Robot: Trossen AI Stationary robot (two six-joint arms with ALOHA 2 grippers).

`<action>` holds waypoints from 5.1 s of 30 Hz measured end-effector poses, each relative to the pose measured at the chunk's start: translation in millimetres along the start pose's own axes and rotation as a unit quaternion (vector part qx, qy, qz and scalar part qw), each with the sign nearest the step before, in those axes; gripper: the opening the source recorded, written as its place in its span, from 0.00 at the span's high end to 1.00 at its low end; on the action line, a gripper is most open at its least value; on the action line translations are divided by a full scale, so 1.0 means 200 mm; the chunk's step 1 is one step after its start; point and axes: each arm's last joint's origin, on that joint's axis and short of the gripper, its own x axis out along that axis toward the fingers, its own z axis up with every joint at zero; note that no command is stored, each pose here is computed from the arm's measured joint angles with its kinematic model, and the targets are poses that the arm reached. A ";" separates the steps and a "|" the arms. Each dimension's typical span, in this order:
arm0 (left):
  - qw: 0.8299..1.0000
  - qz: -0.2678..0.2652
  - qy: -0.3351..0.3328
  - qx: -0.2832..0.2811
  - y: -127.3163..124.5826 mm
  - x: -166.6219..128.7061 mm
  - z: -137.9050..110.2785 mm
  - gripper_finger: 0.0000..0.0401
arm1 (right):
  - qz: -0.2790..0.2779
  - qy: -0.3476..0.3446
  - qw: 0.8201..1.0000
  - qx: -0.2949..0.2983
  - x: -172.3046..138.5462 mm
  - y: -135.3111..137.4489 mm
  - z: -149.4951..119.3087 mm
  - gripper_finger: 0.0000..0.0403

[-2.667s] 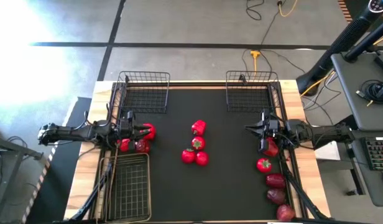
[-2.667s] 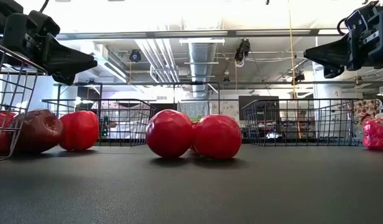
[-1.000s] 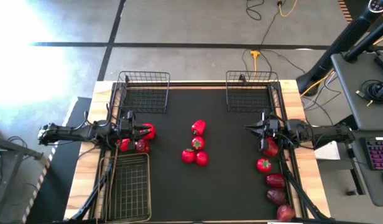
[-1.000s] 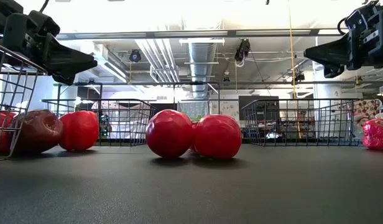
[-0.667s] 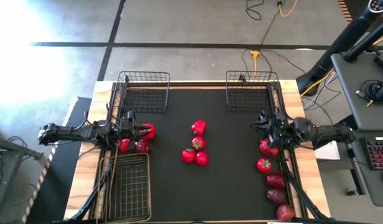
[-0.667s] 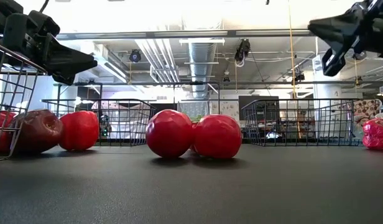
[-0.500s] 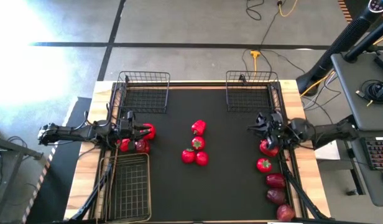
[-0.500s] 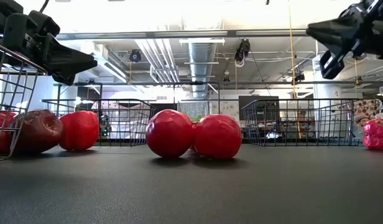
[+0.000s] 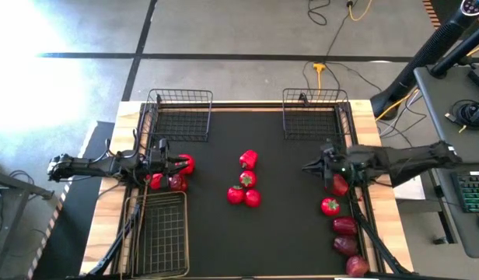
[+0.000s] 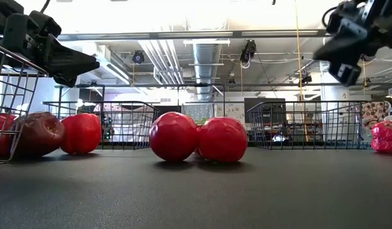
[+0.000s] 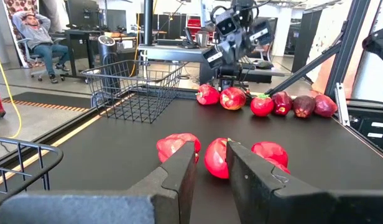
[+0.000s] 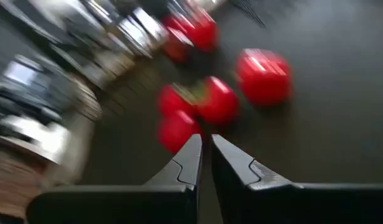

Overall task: Sort produce into baskets
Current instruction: Put the apple into the right black wire basket

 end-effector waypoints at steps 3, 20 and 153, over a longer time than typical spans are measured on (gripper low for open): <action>1.000 0.000 0.000 0.000 0.00 0.00 0.00 0.81 | -0.066 0.073 0.995 0.009 -0.01 0.03 0.05 0.93; 1.000 0.000 0.000 0.000 0.00 0.00 0.00 0.81 | -0.263 0.528 0.807 0.046 0.12 0.28 0.17 0.68; 1.000 0.000 0.000 0.000 0.00 0.00 0.00 0.81 | -0.465 0.402 0.757 0.220 0.35 -1.25 0.78 0.06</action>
